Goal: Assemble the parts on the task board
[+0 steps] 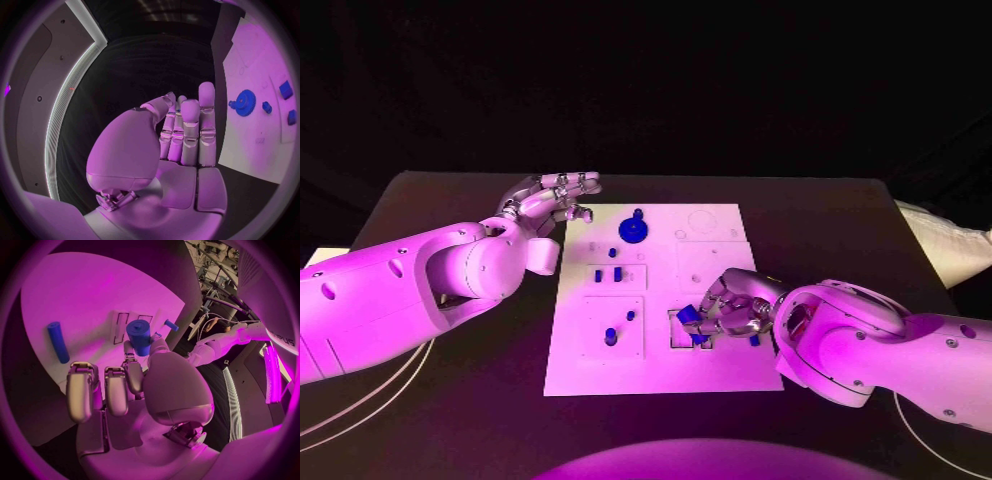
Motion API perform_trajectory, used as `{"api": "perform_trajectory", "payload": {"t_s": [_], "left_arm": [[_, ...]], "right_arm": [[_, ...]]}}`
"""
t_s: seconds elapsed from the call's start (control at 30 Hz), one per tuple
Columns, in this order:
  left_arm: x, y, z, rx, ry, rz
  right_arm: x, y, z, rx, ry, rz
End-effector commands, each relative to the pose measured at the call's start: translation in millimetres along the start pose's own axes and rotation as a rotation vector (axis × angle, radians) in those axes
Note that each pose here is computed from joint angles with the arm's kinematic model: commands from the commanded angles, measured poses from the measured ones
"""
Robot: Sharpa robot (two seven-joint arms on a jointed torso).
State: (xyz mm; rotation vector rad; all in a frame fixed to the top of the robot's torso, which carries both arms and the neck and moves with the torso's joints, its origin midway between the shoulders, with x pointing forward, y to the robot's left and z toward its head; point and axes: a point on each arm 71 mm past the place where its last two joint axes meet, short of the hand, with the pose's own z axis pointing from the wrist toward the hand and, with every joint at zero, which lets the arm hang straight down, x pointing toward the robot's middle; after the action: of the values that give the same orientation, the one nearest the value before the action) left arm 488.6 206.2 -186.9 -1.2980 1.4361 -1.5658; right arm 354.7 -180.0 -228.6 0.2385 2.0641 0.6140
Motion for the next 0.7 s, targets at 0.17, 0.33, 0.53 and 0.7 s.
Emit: {"api": "perform_trajectory", "payload": {"t_s": [0.17, 0.33, 0.53, 0.7], "left_arm": [[2.5, -0.2, -0.4, 0.004, 0.023, -0.005], [2.7, -0.2, -0.4, 0.004, 0.024, -0.005], [2.7, -0.2, -0.4, 0.003, 0.025, -0.006], [2.3, -0.2, -0.4, 0.003, 0.025, -0.006]], "right_arm": [[9.0, 3.7, 4.5, 0.014, 0.050, -0.007], [10.3, 4.6, 6.4, 0.020, 0.052, -0.020], [10.7, 6.1, 8.0, 0.021, 0.044, -0.043], [9.5, 5.7, 8.1, 0.022, 0.029, -0.068]]}}
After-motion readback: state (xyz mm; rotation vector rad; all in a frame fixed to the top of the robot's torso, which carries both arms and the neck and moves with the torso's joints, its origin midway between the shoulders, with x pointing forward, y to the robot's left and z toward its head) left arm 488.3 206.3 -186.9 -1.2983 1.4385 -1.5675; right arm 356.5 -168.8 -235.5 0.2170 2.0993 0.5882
